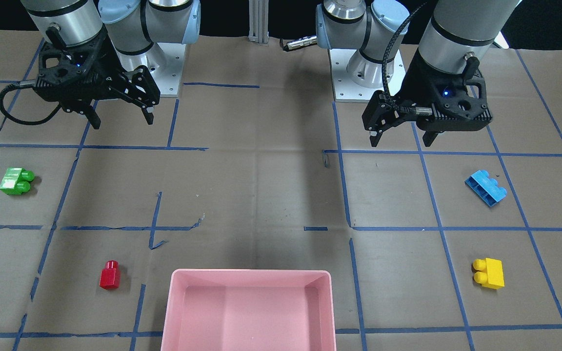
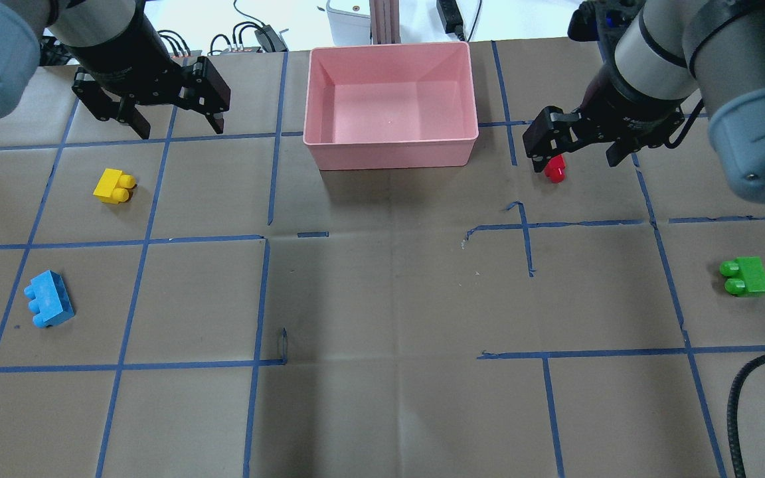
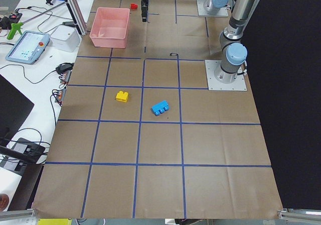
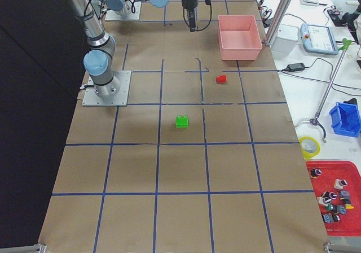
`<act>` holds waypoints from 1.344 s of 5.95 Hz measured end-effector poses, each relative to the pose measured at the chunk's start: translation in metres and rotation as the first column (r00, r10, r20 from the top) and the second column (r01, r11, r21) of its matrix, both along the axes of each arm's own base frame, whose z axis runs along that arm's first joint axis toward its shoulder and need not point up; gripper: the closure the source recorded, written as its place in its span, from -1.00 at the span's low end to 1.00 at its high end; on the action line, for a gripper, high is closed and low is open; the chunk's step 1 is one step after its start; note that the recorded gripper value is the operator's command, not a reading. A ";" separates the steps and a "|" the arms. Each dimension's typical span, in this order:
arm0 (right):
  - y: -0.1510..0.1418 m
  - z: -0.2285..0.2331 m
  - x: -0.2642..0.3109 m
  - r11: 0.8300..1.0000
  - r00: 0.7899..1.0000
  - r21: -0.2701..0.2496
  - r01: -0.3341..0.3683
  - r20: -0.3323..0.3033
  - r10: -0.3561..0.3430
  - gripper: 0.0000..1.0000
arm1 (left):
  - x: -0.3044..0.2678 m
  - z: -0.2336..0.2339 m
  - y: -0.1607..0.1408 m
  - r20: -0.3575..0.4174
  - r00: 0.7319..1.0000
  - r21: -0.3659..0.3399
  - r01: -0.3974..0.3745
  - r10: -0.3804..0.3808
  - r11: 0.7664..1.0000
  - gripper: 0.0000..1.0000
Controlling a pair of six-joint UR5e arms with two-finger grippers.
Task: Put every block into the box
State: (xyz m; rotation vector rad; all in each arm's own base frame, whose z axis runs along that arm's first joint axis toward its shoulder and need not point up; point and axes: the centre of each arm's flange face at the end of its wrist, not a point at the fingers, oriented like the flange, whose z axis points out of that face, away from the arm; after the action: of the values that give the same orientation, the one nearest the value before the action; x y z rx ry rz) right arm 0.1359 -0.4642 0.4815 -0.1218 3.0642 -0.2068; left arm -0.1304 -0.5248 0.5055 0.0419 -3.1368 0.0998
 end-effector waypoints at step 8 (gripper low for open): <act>-0.004 -0.001 -0.002 1.000 1.000 -0.011 0.003 -0.013 -0.004 -1.00 | 0.001 0.003 0.005 0.004 1.000 -0.005 0.009 -0.009 1.000 -0.98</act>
State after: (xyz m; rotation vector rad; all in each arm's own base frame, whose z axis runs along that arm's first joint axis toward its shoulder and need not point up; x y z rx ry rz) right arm 0.1338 -0.4686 0.4808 -0.1189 3.0770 -0.2240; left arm -0.1299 -0.5202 0.5086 0.0275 -3.1407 0.1081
